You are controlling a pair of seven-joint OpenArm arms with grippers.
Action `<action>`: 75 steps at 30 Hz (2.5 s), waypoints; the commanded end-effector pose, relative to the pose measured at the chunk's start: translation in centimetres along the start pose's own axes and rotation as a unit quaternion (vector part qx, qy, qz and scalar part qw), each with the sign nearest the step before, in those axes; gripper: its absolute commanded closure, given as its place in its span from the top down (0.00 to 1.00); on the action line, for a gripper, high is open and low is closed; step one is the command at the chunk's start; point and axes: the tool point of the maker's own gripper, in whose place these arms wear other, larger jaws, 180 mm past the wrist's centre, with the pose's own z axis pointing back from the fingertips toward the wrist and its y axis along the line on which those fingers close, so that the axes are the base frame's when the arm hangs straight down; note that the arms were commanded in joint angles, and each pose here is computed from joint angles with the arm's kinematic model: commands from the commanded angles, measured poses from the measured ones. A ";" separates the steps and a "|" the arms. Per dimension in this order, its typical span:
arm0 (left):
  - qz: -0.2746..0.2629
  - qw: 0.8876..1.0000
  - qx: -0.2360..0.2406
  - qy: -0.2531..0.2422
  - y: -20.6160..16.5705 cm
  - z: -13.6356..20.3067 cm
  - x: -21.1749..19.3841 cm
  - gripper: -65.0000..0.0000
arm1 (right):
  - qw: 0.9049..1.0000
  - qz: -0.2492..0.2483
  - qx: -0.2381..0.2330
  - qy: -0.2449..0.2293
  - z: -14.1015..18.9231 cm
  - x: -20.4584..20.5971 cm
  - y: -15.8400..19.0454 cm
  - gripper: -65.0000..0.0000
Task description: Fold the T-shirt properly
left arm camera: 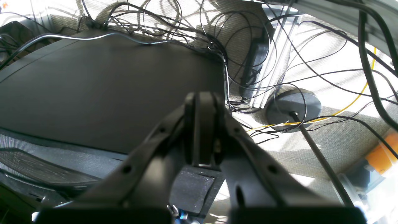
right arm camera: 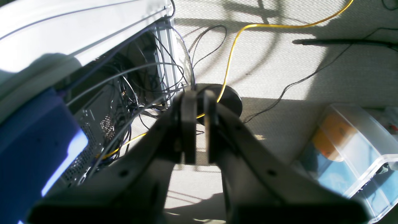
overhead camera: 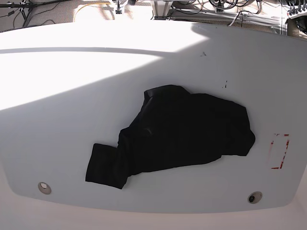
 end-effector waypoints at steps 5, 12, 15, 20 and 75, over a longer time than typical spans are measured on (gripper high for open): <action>-0.010 1.000 0.002 0.010 0.4 0.2 -1.8 0.02 | 1.000 0.000 -0.010 -0.007 0.9 -2.5 -1.3 0.04; -0.009 1.000 0.004 0.007 0.8 0.6 -3.0 0.01 | 1.000 0.005 -0.012 -0.012 1.4 -3.3 -1.6 0.04; -0.009 1.000 0.005 0.003 1.0 0.9 -3.7 0.01 | 1.000 0.008 -0.012 -0.017 1.8 -3.8 -1.8 0.04; -0.012 1.000 0.005 -0.003 1.3 1.3 -4.4 0.01 | 1.000 0.009 -0.011 -0.022 2.3 -4.6 -1.8 0.04; -0.058 0.995 0.003 -0.087 4.0 7.2 -7.0 0.01 | 0.996 0.029 -0.018 -0.087 11.1 -8.6 -2.7 0.03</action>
